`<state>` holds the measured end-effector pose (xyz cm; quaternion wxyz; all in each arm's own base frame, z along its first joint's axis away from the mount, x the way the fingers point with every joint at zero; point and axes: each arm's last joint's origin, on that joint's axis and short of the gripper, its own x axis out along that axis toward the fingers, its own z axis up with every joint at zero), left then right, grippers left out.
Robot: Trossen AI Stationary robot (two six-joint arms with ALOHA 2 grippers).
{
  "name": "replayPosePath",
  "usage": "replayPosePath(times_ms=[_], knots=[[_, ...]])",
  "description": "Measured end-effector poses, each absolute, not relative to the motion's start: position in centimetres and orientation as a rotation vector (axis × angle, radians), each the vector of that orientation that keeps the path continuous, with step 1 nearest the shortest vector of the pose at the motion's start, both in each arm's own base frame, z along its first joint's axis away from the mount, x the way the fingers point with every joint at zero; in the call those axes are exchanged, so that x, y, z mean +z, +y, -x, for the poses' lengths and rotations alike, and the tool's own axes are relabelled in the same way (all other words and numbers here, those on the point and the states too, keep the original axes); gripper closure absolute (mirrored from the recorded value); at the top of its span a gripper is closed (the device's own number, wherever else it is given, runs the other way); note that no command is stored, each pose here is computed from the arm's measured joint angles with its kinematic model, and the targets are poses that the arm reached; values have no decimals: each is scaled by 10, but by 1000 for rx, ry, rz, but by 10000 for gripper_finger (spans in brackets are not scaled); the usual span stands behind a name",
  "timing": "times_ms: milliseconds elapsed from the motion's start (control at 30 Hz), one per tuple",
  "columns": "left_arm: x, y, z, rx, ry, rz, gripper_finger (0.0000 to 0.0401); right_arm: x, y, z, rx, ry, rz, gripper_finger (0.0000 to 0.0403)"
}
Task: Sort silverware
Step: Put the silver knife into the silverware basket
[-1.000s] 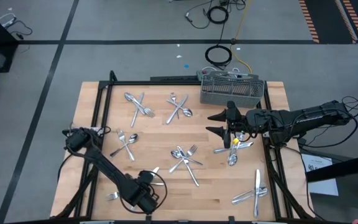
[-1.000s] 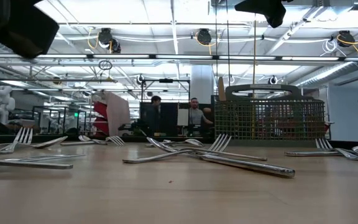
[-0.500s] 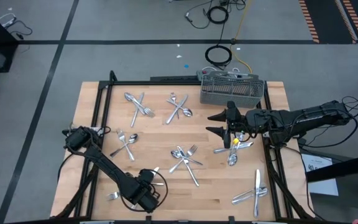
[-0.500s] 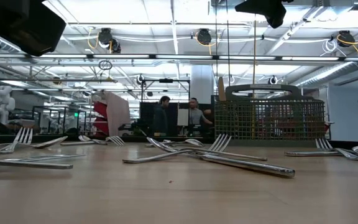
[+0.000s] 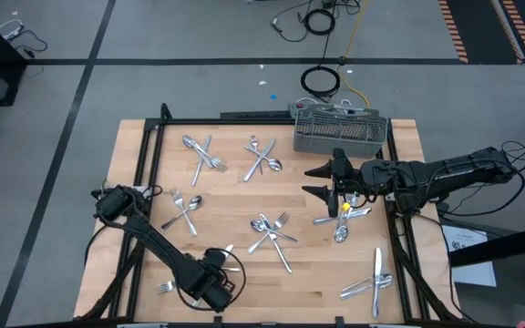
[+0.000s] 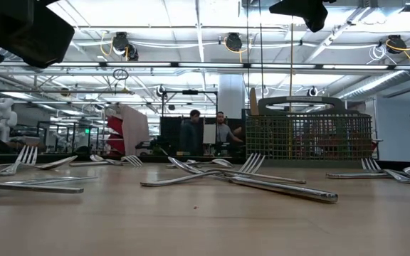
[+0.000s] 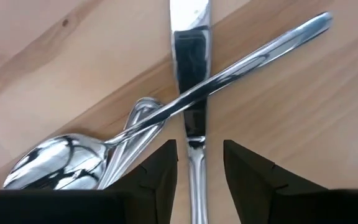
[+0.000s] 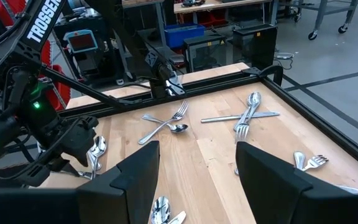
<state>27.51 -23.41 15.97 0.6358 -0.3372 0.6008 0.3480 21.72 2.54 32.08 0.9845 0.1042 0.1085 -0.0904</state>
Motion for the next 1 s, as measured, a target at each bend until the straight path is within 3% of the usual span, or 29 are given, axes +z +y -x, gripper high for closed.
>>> replayPosePath(times_ms=[367,733,1000], knots=[[145,-236,-272,768,1399,793,264,321,25,-217,-182,218,-209,200],[144,-235,-271,777,1390,783,327,321,25,-217,-182,217,-210,200],[141,-232,-270,773,1386,791,335,321,25,-217,-181,218,-209,200]])
